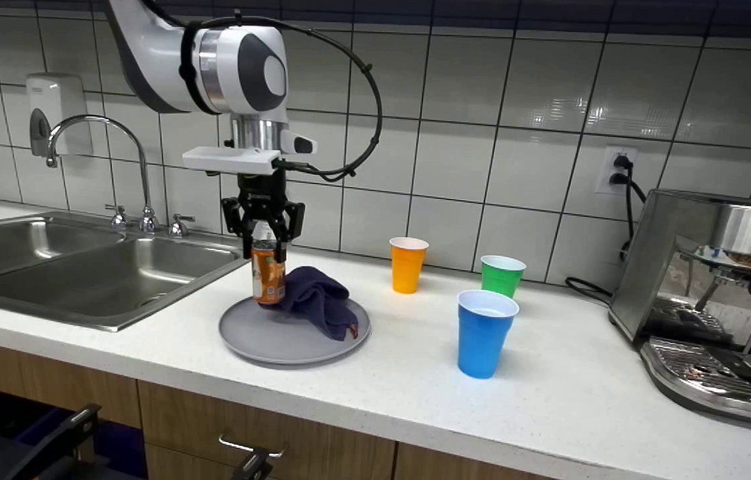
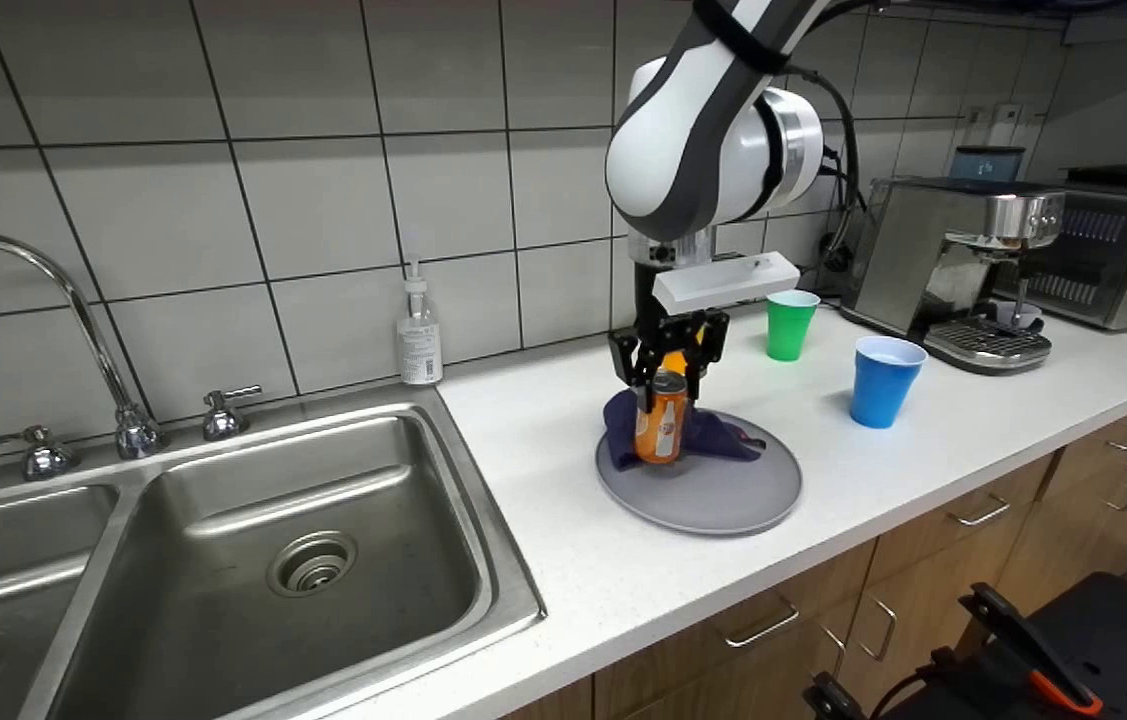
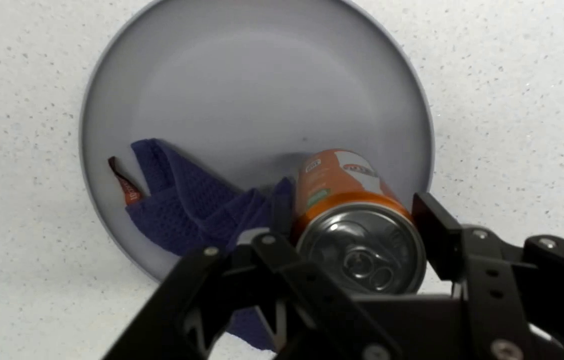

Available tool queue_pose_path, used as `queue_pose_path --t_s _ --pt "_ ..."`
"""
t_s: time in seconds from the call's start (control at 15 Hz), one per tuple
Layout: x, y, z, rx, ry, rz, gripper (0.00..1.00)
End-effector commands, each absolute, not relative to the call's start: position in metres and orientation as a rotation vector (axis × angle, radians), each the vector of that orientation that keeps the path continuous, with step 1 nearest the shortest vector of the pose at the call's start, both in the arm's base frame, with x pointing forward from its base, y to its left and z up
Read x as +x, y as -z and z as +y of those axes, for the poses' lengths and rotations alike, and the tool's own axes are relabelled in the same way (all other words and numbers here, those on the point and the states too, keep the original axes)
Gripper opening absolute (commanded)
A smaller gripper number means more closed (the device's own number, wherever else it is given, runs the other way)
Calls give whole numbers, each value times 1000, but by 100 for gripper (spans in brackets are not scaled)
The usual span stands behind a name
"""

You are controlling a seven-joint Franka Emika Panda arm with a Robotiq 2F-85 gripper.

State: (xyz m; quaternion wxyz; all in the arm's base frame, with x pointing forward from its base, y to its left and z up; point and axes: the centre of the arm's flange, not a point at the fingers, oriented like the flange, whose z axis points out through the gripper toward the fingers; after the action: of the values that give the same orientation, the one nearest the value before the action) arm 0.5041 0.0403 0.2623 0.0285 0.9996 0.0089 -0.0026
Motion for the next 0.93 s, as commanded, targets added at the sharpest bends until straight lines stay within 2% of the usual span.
queue_pose_path --t_s 0.0,0.87 --pt "488 -287 67 3069 -5 160 38" --pt "431 -256 134 3038 109 464 38"
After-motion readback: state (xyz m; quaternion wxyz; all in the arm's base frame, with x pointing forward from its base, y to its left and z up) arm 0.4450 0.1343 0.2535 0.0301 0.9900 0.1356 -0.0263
